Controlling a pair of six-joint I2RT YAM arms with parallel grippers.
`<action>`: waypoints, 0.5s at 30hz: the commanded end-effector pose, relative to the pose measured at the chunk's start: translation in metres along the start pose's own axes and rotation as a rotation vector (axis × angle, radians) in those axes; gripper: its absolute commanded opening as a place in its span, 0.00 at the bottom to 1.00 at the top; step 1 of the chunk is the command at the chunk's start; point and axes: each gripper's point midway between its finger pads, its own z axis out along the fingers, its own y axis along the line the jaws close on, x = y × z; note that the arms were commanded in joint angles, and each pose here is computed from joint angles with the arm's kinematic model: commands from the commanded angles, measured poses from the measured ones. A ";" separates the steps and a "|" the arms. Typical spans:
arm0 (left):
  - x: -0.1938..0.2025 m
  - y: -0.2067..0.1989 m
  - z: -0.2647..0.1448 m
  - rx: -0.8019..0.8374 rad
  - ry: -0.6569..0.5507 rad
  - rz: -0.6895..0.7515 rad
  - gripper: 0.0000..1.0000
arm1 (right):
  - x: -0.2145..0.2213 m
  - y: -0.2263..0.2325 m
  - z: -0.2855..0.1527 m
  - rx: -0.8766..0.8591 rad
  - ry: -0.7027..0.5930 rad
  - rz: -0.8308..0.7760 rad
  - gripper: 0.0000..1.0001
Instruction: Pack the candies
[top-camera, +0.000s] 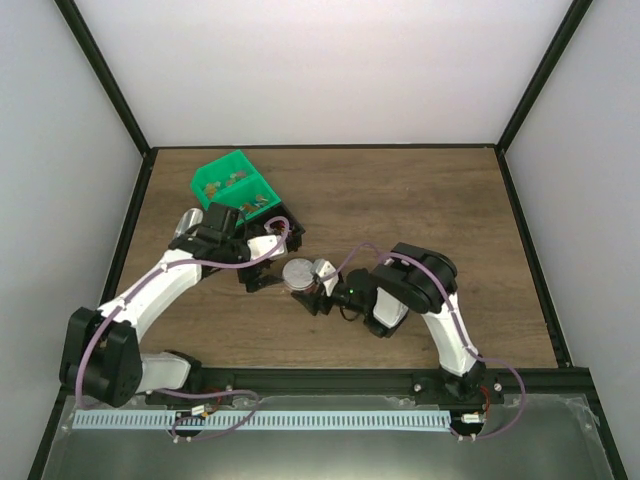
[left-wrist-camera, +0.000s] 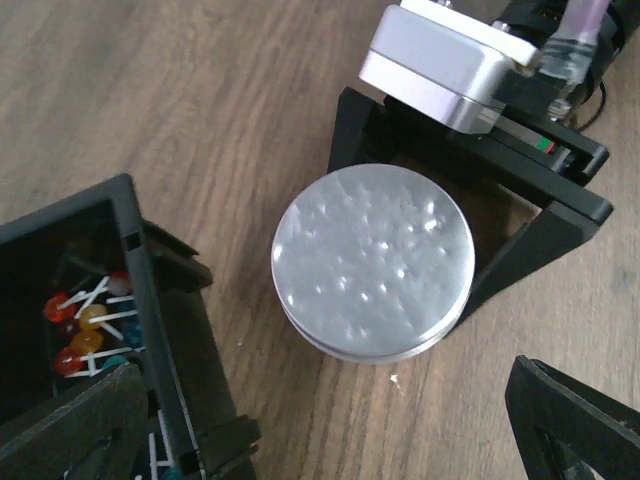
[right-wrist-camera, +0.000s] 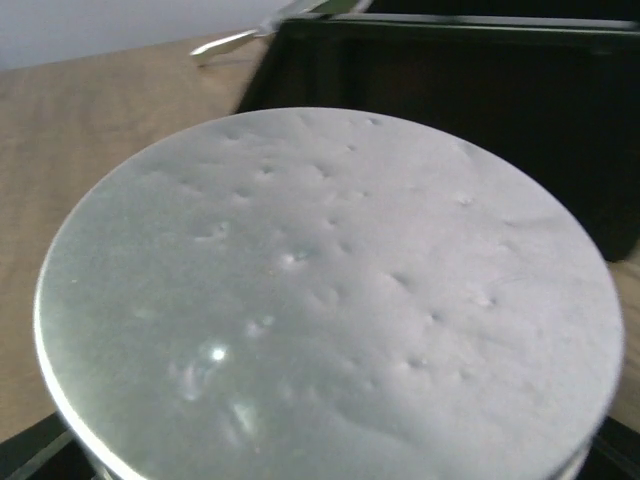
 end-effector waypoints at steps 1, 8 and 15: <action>-0.003 0.010 -0.006 -0.059 -0.057 -0.092 1.00 | 0.066 -0.038 -0.014 0.178 0.205 0.158 0.84; 0.003 0.023 -0.011 -0.138 -0.066 -0.165 1.00 | 0.074 -0.050 -0.017 0.233 0.239 0.188 1.00; 0.000 0.027 -0.019 -0.164 -0.084 -0.197 1.00 | 0.065 -0.043 -0.020 0.205 0.280 0.227 1.00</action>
